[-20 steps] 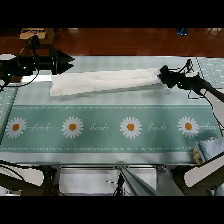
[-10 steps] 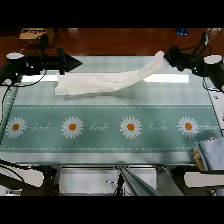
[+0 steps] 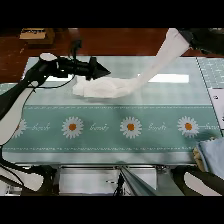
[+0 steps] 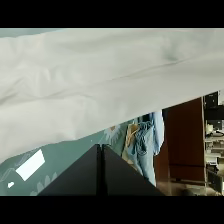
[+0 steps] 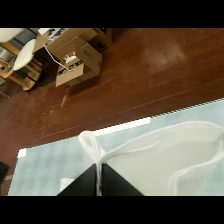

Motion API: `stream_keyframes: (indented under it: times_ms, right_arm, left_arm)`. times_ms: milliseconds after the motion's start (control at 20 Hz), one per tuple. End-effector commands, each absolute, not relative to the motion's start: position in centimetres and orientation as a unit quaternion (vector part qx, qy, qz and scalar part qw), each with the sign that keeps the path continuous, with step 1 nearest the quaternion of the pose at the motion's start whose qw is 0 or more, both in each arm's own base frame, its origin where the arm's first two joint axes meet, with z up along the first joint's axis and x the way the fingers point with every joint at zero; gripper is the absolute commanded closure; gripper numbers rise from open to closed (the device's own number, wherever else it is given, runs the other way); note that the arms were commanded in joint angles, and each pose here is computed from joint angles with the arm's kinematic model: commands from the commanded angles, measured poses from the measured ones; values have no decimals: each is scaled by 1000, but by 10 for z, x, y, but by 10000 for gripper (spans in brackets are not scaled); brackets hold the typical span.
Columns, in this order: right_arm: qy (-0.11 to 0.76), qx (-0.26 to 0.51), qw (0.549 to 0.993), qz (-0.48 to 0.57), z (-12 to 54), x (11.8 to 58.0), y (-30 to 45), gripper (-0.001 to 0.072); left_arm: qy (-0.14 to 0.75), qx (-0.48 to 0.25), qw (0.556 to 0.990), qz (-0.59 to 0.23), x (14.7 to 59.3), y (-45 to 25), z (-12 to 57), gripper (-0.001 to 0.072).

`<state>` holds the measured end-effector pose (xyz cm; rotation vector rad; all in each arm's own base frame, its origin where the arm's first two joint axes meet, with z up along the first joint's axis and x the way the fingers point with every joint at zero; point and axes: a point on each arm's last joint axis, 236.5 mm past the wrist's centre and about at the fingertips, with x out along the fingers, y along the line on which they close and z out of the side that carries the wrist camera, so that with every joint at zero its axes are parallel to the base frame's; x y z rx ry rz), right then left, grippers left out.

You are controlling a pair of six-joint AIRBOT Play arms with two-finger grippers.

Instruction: Fold the shirts.

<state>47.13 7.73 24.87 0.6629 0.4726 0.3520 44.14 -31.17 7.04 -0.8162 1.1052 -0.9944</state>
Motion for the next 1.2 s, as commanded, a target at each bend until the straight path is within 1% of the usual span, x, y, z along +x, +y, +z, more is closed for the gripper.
stream_keyframes:
  times_ms: [0,200,400,550,600,700,750,800,900,1000,1150]
  right_arm:
    - [226,303,908,179,276,436,83,686]
    - [235,289,910,181,286,410,86,686]
    - [245,282,909,186,289,395,90,686]
    - [257,287,903,188,285,392,93,685]
    - [260,289,902,188,284,391,93,686]
    - [263,287,902,188,283,390,94,686]
    - [263,286,902,187,283,390,93,686]
    - [263,285,903,187,282,391,93,686]
    - [264,281,904,184,281,391,91,686]
    - [274,261,910,170,272,391,85,686]
    - [316,208,909,172,247,386,98,686]
  left_arm:
    - [513,-349,642,-450,417,-358,55,673]
    - [527,-330,629,-466,385,-409,43,673]
    - [526,-324,632,-468,353,-463,41,673]
    - [539,-332,634,-444,331,-498,25,673]
    - [551,-343,627,-431,325,-506,17,673]
    - [570,-372,592,-431,310,-521,9,673]
    - [570,-374,591,-431,311,-522,7,674]
    - [564,-380,598,-424,322,-516,7,674]
    - [541,-395,619,-410,359,-489,20,675]
    - [507,-388,660,-397,405,-439,40,675]
    - [444,-358,739,-359,470,-325,84,675]
